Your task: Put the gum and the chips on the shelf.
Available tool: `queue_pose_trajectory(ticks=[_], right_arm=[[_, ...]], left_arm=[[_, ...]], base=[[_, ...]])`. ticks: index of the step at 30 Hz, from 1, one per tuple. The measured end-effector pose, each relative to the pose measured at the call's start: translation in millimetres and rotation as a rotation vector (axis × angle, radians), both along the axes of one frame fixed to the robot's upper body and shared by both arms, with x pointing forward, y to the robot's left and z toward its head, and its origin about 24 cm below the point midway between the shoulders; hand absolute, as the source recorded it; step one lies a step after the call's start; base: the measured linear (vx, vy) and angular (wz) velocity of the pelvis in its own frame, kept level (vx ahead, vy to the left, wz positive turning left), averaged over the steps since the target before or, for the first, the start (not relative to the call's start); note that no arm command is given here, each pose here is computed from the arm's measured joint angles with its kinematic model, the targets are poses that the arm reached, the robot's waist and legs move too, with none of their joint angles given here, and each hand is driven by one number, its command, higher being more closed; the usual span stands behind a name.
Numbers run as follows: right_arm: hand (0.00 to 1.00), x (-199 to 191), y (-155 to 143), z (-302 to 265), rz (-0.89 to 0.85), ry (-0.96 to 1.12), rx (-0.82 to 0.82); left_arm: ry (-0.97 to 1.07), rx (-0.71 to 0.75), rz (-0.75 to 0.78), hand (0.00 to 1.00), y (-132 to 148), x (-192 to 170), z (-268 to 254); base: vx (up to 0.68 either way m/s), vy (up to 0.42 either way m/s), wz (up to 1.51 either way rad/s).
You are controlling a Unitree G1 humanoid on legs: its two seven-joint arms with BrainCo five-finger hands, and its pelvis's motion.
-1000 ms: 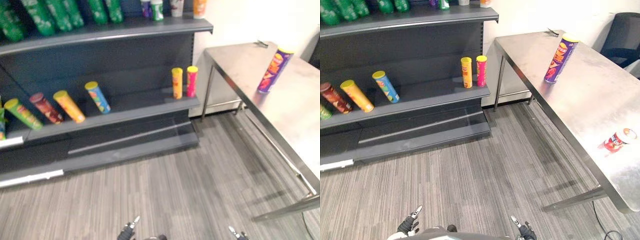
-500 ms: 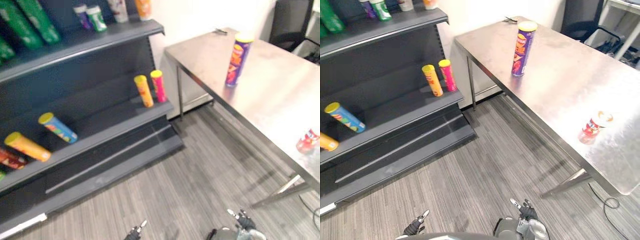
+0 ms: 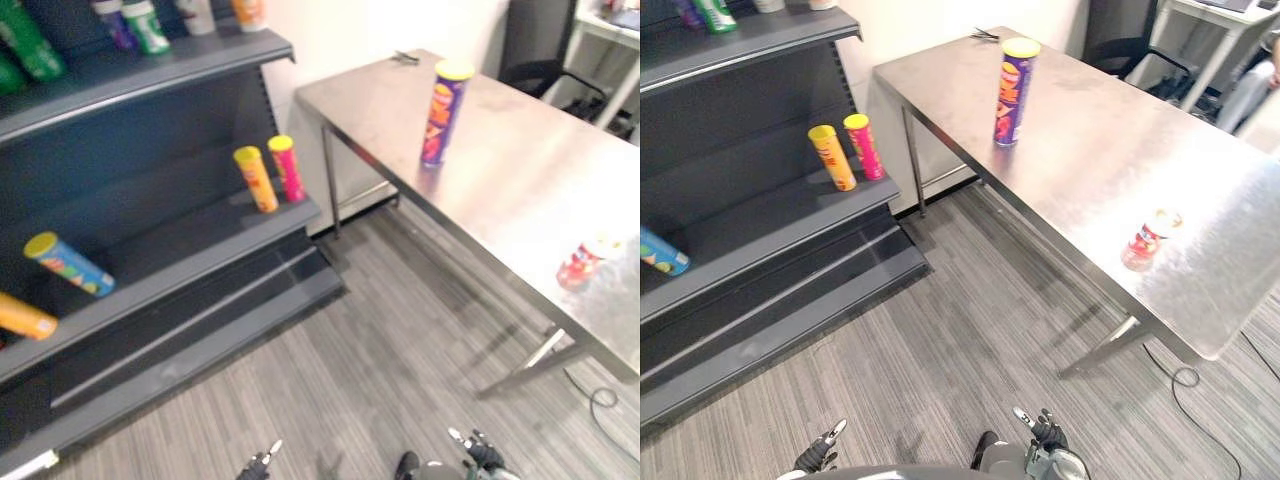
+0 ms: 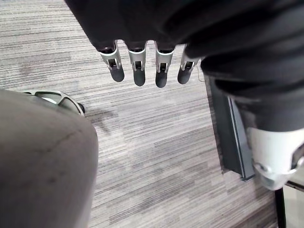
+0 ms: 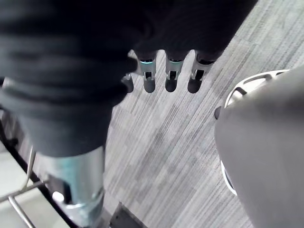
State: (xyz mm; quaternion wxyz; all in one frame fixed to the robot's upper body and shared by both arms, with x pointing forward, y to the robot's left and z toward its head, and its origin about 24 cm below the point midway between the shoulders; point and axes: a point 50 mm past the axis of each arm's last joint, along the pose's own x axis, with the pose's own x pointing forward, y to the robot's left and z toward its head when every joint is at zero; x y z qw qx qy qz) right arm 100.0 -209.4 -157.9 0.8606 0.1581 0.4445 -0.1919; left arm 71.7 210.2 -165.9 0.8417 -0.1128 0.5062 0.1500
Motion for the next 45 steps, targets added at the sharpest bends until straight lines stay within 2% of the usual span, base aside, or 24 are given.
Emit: queue_pose_trajectory(ticks=[9,15,19,26,29,30,34,40,45], right_arm=[[0.0,-38,-19,-4,-0.207,0.063,0.0],[0.0,-55,-40,-3,-0.331,0.094,-0.034],[0.0,-65,-49,-2,-0.363,0.132,-0.057],[0.0,-57,-36,-5,-0.344,0.109,-0.025],[0.0,-60,-36,-3,-0.329,0.096,-0.033],[0.0,-56,-26,-6,-0.318,0.09,-0.003],[0.0,-52,-3,-10,-0.299,0.087,0.061],[0.0,-48,-9,-9,-0.252,0.092,0.041],[0.0,-61,-16,-11,-0.327,0.136,0.04]], left_arm=[[-0.007,0.006,0.004,0.0,2,3,1],[-0.032,-0.029,0.136,0.0,-4,-1,0],[-0.051,-0.027,0.141,0.0,-4,0,1],[-0.077,-0.02,0.16,0.0,-1,5,3],[-0.064,-0.043,0.17,0.0,-9,0,0],[-0.069,-0.03,0.174,0.0,-4,0,1],[-0.039,0.005,0.156,0.0,8,-9,2],[0.04,0.044,-0.058,0.0,2,-15,-2],[0.048,0.056,-0.118,0.0,0,-14,-2]], base=[[0.01,-0.095,-0.53],[0.21,-0.073,-1.13],[0.22,0.09,-1.05],[0.23,0.257,-0.92],[0.21,0.37,-0.52],[0.18,0.407,-0.59],[0.14,0.349,-0.8],[0.11,0.194,-0.74],[0.1,0.042,-0.01]])
